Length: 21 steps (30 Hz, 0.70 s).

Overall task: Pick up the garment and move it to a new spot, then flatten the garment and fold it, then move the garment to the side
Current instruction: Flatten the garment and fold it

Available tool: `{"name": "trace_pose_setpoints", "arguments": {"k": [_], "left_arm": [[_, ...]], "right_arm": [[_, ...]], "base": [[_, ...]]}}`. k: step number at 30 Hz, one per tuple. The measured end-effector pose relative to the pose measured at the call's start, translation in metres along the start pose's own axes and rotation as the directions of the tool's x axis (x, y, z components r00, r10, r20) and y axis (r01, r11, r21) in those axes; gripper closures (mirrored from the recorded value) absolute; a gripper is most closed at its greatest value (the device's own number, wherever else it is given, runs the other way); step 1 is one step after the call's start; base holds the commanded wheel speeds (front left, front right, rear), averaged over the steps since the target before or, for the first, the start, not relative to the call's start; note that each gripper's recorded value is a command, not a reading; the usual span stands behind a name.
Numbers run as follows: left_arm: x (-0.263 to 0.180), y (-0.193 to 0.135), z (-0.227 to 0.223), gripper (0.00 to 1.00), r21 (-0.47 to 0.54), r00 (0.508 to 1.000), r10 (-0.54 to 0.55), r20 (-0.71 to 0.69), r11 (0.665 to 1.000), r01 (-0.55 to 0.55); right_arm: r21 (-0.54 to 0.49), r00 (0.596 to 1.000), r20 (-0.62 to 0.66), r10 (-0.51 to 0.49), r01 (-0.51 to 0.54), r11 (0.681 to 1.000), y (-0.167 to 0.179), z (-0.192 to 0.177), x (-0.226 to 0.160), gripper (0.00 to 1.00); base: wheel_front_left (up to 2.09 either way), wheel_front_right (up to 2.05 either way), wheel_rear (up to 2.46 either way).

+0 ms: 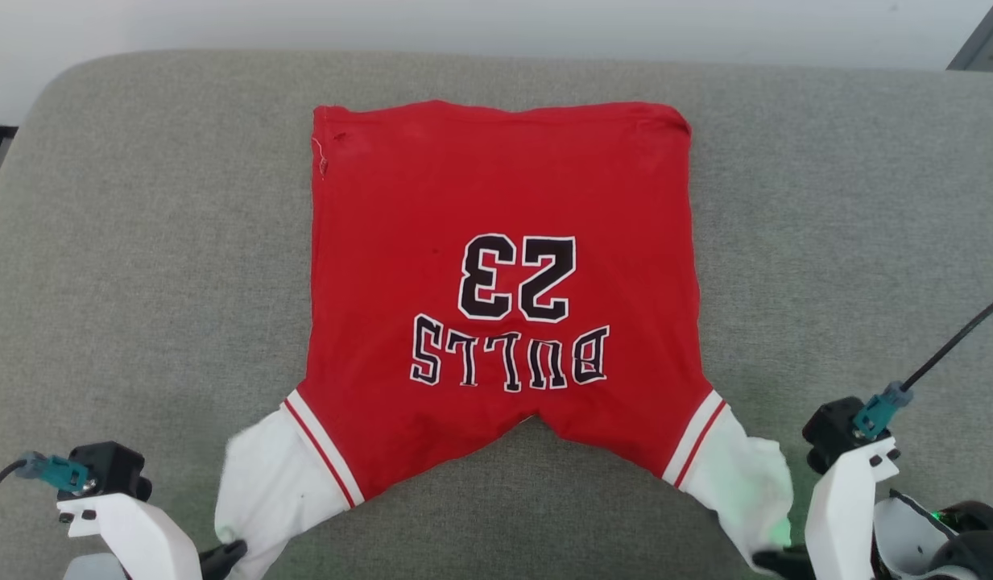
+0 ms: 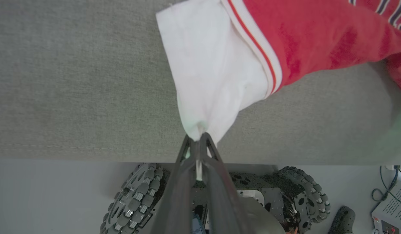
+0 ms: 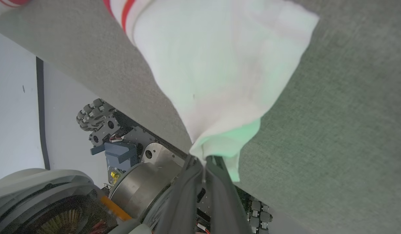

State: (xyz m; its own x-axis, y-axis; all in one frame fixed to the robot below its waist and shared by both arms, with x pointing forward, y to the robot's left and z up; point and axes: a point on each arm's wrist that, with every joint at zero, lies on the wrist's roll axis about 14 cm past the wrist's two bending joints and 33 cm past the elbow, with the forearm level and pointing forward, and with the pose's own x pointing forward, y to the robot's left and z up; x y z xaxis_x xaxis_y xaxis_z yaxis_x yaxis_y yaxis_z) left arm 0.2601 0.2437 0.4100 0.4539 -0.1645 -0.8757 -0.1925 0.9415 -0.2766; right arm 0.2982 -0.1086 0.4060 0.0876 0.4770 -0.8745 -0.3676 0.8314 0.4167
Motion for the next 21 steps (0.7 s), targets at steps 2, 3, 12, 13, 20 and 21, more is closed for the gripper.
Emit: {"name": "trace_pose_setpoints", "arguments": {"k": [2,3,12,13,20,21], "left_arm": [[0.004,-0.001,0.002,1.00,-0.003,1.000,-0.008,0.018,1.000,0.008],[0.006,-0.001,0.005,1.00,-0.006,0.999,-0.013,0.031,1.000,0.013],[0.019,-0.013,0.029,1.00,0.033,0.986,-0.079,0.144,0.997,0.075],[0.021,-0.014,0.032,1.00,0.034,0.984,-0.088,0.153,0.996,0.084],[0.029,-0.016,0.039,1.00,0.035,0.982,-0.096,0.163,0.995,0.092],[0.029,-0.016,0.040,1.00,0.038,0.982,-0.096,0.163,0.995,0.091]], "right_arm": [[0.000,0.999,0.032,-0.024,0.024,1.000,-0.003,0.006,0.004,0.35],[-0.005,0.998,0.049,-0.042,0.042,0.999,-0.006,0.010,0.004,0.00],[-0.083,0.957,0.282,-0.071,0.098,0.992,0.001,0.073,-0.022,0.00],[-0.100,0.926,0.367,-0.082,0.127,0.987,0.003,0.098,-0.034,0.00],[-0.088,0.809,0.575,-0.122,0.209,0.974,-0.001,0.181,-0.049,0.00],[-0.087,0.798,0.589,-0.124,0.216,0.973,-0.003,0.192,-0.047,0.00]], "base": [[0.00,0.00,0.00],[0.00,0.00,0.00],[0.00,0.00,0.00],[0.00,0.00,0.00],[0.00,0.00,0.00],[0.00,0.00,0.00]]}}
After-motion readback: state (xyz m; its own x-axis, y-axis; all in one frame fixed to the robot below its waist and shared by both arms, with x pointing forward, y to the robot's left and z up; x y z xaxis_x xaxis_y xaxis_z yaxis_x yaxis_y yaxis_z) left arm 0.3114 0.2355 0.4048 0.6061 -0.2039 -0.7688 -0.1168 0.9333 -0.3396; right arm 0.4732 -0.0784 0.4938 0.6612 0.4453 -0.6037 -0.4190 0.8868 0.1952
